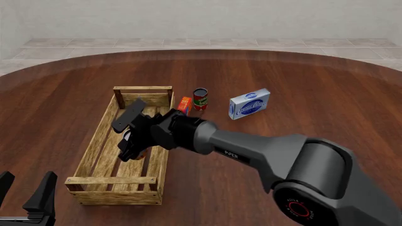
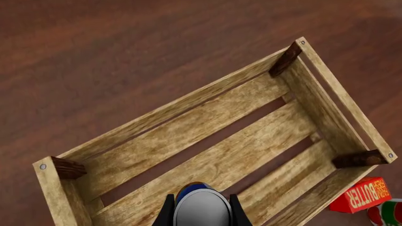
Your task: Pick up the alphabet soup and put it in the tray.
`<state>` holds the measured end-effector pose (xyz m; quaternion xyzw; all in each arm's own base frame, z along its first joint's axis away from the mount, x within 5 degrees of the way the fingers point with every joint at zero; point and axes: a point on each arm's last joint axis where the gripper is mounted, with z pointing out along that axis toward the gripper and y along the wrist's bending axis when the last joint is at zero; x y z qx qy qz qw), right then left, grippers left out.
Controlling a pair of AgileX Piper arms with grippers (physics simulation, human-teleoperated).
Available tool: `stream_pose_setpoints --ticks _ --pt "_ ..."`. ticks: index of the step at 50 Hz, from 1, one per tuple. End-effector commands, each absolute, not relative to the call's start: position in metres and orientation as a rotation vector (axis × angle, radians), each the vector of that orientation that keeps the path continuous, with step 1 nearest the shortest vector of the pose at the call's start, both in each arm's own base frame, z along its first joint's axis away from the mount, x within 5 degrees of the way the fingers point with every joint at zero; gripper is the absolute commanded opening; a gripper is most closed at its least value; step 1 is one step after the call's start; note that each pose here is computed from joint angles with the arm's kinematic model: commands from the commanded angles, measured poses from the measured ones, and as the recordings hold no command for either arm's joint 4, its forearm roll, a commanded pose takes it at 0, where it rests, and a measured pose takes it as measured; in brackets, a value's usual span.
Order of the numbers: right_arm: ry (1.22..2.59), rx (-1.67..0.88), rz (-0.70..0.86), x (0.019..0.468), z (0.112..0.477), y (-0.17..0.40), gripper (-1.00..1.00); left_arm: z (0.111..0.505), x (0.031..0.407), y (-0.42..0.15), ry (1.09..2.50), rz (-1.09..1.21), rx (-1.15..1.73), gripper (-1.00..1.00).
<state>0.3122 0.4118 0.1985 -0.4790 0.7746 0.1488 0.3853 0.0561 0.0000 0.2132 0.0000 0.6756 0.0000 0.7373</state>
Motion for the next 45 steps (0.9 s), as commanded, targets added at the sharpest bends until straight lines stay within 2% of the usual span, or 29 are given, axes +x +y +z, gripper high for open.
stream_pose_setpoints --ticks 1,45 --pt "1.981 -1.197 0.394 0.312 0.198 0.414 -1.0 0.213 0.056 0.0 1.484 0.0 0.0 1.0" --pt "2.006 -1.182 0.393 0.316 0.182 0.412 -1.0 0.213 0.056 0.0 1.484 0.0 0.0 1.0"
